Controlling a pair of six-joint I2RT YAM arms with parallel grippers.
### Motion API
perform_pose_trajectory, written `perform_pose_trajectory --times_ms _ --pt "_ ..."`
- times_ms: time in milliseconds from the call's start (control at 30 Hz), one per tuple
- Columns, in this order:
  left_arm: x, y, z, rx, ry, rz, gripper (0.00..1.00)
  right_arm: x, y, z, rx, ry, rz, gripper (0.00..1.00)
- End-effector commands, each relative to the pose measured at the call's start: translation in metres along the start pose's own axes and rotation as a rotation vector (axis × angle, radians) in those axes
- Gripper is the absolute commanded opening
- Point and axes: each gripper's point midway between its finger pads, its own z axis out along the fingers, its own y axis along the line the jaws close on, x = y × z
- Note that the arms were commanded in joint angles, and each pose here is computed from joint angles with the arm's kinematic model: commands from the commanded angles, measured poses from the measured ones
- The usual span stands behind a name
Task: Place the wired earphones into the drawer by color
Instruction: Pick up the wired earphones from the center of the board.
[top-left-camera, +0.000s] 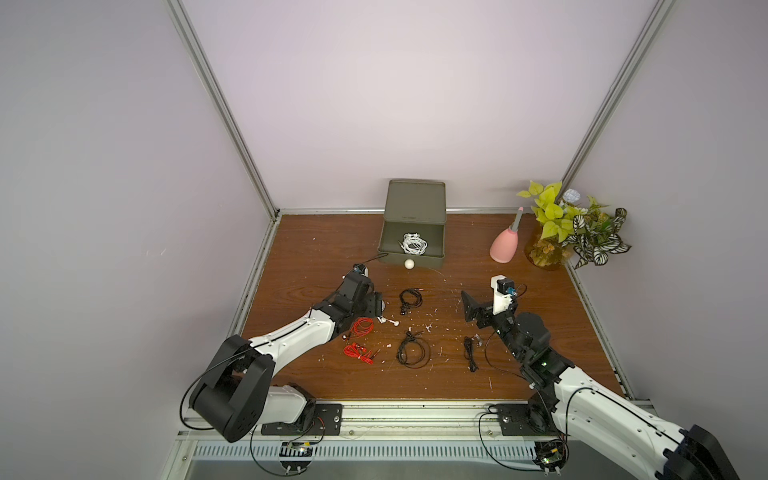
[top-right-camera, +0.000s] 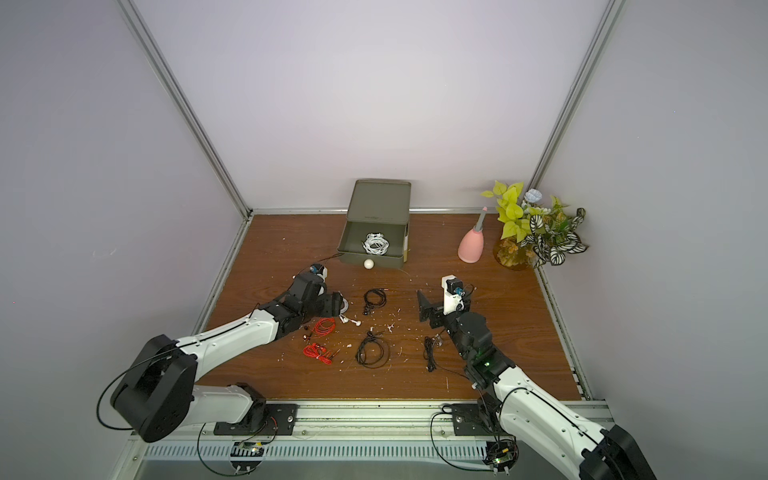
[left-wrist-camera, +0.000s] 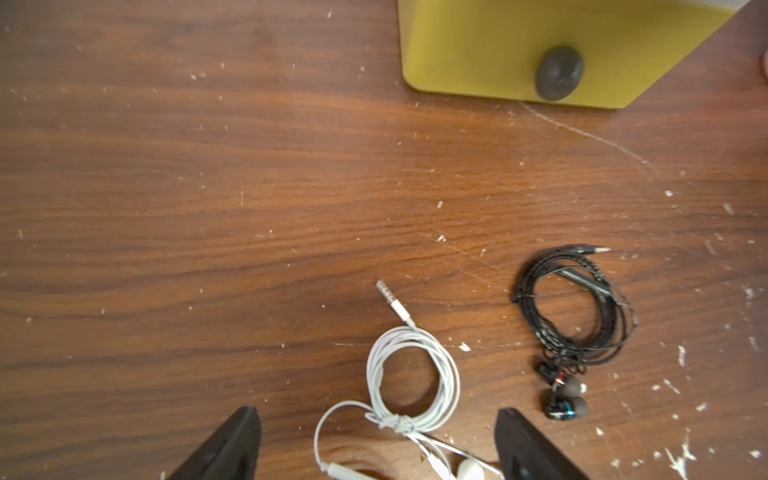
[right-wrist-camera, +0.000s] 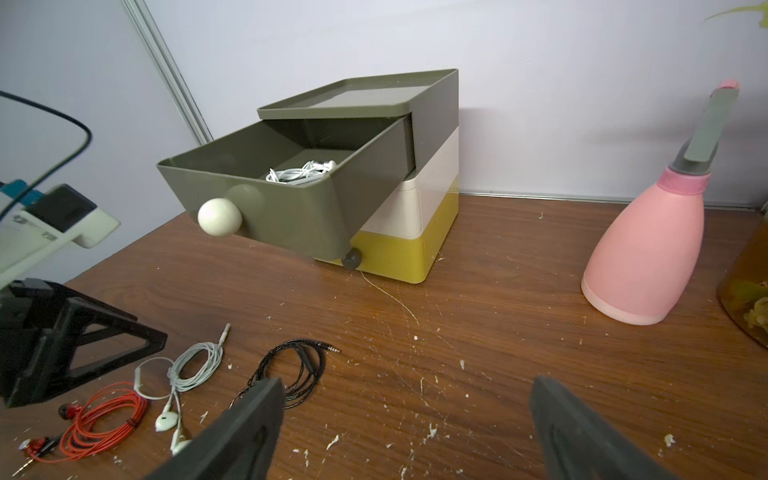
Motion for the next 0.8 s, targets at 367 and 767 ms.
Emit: perform_pose_trajectory --times_ms 367,767 --pt "0.015 0.001 0.025 0.016 0.098 0.021 0.61 -0.015 0.004 -0.002 -0.024 -0.059 0.015 0.99" --pt "0.017 0.006 0.035 0.000 0.106 0.031 0.48 -0.016 0.005 -0.002 -0.028 -0.062 0.016 0.99"
